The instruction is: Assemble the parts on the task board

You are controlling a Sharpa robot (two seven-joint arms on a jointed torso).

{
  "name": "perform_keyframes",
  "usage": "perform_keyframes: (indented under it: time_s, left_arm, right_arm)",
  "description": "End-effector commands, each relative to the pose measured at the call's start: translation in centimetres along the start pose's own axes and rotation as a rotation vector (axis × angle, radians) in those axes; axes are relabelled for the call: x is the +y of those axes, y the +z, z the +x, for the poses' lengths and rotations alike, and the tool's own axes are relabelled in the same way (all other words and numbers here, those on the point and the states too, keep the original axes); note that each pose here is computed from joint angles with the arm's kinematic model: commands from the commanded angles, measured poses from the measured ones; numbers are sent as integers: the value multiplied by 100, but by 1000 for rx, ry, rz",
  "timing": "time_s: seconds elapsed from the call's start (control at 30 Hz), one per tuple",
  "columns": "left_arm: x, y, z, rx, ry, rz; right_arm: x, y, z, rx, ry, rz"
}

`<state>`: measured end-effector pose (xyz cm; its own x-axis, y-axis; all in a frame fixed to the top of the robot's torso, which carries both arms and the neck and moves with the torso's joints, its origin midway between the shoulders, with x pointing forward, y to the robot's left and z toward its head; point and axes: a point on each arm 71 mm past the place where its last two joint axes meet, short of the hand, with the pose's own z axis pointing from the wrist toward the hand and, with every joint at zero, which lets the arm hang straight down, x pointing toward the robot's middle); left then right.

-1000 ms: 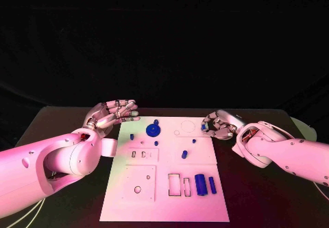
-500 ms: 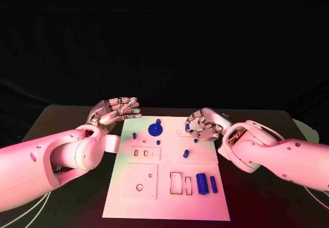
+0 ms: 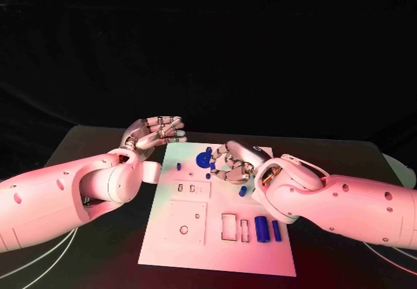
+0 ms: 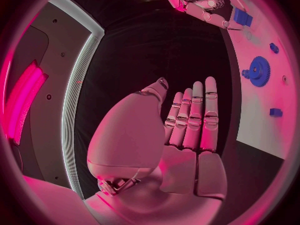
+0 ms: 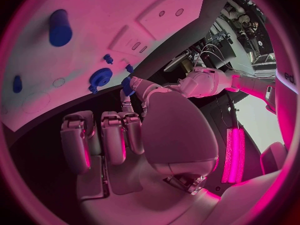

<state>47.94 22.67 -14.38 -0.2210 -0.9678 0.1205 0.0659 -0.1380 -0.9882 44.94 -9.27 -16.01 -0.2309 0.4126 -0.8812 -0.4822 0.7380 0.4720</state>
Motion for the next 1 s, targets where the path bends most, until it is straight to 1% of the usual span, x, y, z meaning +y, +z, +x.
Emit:
perform_keyframes:
  time_s: [0.03, 0.3, 0.43, 0.67, 1.0]
  left_arm:
    - [-6, 10, 27, 22, -8, 9]
    - [-2, 18, 36, 22, -9, 10]
    - [-2, 18, 45, 25, -10, 10]
    - [-2, 16, 45, 26, -10, 9]
    - [-4, 13, 40, 26, -11, 8]
  right_arm:
    - [30, 32, 99, 40, -65, 9]
    - [174, 129, 378, 85, -98, -26]
    - [206, 154, 473, 102, -110, -34]
    - [231, 171, 579, 122, -124, -41]
    - [219, 181, 635, 138, -142, -38]
